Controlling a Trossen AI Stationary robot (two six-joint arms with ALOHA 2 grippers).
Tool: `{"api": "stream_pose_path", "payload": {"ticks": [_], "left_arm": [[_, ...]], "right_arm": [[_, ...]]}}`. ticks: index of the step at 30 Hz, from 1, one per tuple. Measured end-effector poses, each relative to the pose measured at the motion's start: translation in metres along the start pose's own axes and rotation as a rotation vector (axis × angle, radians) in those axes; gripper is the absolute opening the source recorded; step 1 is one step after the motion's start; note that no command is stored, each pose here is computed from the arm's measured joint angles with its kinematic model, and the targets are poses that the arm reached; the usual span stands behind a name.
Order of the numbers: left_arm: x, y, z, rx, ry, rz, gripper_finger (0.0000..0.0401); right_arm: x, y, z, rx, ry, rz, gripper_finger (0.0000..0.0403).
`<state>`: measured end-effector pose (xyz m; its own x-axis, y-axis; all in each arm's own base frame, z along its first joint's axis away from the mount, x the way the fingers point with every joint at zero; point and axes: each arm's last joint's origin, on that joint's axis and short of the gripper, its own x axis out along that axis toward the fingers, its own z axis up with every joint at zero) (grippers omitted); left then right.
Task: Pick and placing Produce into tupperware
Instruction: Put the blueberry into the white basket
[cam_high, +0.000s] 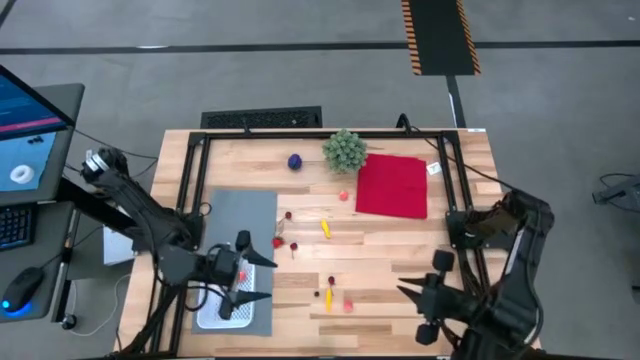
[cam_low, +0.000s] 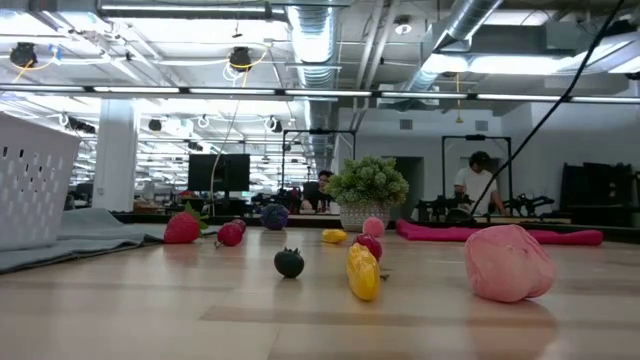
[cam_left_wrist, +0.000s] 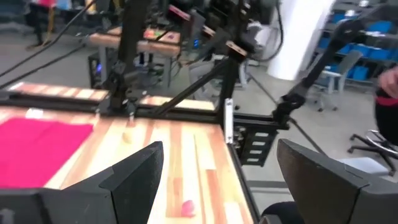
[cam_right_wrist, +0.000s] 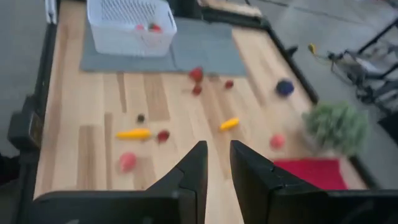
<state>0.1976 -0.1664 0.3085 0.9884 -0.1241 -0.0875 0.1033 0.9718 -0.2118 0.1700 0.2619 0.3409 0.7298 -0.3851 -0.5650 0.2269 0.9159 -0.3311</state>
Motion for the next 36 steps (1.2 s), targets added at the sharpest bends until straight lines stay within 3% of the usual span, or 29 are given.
{"api": "stream_pose_path", "payload": {"ticks": [5, 8, 14, 22, 28, 36], "left_arm": [[0.02, 0.012, -0.01, -0.01, 0.031, 0.083, 0.0306], [0.034, 0.024, -0.016, -0.074, 0.053, 0.147, 0.0306], [0.055, 0.052, -0.043, -0.144, 0.224, 0.266, 0.0306], [0.08, 0.061, -0.08, -0.199, 0.434, 0.229, 0.0303], [0.104, 0.053, -0.091, -0.19, 0.516, 0.175, 0.0273], [0.132, 0.045, -0.11, -0.131, 0.706, 0.228, 0.024]], "right_arm": [[0.005, 0.011, -0.055, 0.09, -0.062, -0.048, 0.0091], [0.007, 0.015, -0.082, 0.147, -0.096, -0.051, 0.0091], [0.017, 0.018, -0.117, 0.254, -0.159, -0.046, 0.0091], [0.036, 0.019, -0.135, 0.326, -0.164, -0.06, 0.0091], [0.044, 0.02, -0.138, 0.359, -0.156, -0.066, 0.0091], [0.046, 0.023, -0.137, 0.374, -0.148, -0.048, 0.0091]]}}
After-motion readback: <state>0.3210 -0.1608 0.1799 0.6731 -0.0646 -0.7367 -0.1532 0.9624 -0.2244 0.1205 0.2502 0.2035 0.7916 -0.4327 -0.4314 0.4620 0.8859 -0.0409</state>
